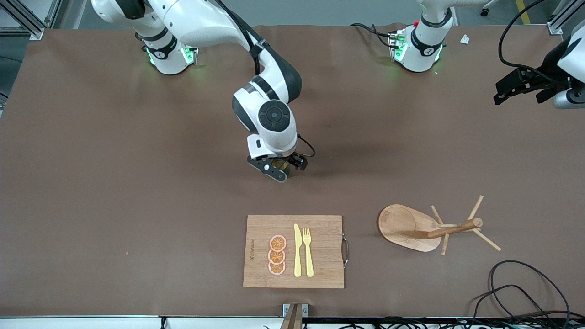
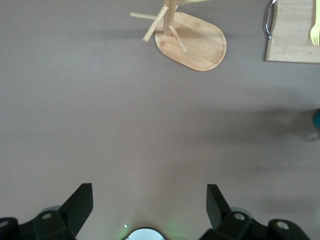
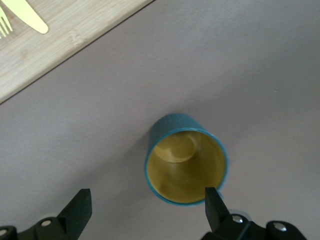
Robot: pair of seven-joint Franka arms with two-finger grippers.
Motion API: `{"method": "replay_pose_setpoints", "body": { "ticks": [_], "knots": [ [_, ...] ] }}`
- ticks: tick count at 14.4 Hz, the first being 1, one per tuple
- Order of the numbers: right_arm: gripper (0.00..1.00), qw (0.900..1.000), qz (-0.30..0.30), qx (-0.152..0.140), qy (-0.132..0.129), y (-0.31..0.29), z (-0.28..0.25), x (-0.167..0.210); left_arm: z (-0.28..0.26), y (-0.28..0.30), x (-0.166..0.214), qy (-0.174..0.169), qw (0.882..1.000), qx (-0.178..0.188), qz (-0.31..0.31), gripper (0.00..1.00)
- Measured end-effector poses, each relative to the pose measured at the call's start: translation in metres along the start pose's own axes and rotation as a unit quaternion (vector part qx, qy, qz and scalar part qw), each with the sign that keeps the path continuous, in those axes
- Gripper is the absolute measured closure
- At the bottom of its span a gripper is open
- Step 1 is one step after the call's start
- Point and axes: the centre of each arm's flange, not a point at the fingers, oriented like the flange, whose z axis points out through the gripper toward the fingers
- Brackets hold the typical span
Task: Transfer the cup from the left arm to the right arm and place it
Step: 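Close the right gripper on the mug rim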
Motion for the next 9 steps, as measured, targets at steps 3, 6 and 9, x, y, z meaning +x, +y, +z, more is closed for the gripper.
{"method": "replay_pose_setpoints", "body": {
  "ticks": [3,6,9],
  "knots": [
    [0.00,1.000,-0.002,0.011,0.005,-0.007,0.016,-0.004,0.000,-0.006,0.001,0.000,1.000,0.001,0.003,0.00],
    [0.00,1.000,-0.001,0.008,0.006,-0.008,0.034,-0.003,0.001,-0.008,0.001,0.000,1.000,0.013,0.003,0.00],
    [0.03,1.000,-0.020,0.003,0.009,-0.009,0.051,-0.003,0.001,-0.008,0.001,0.000,1.000,0.013,0.003,0.00]
  ]
}}
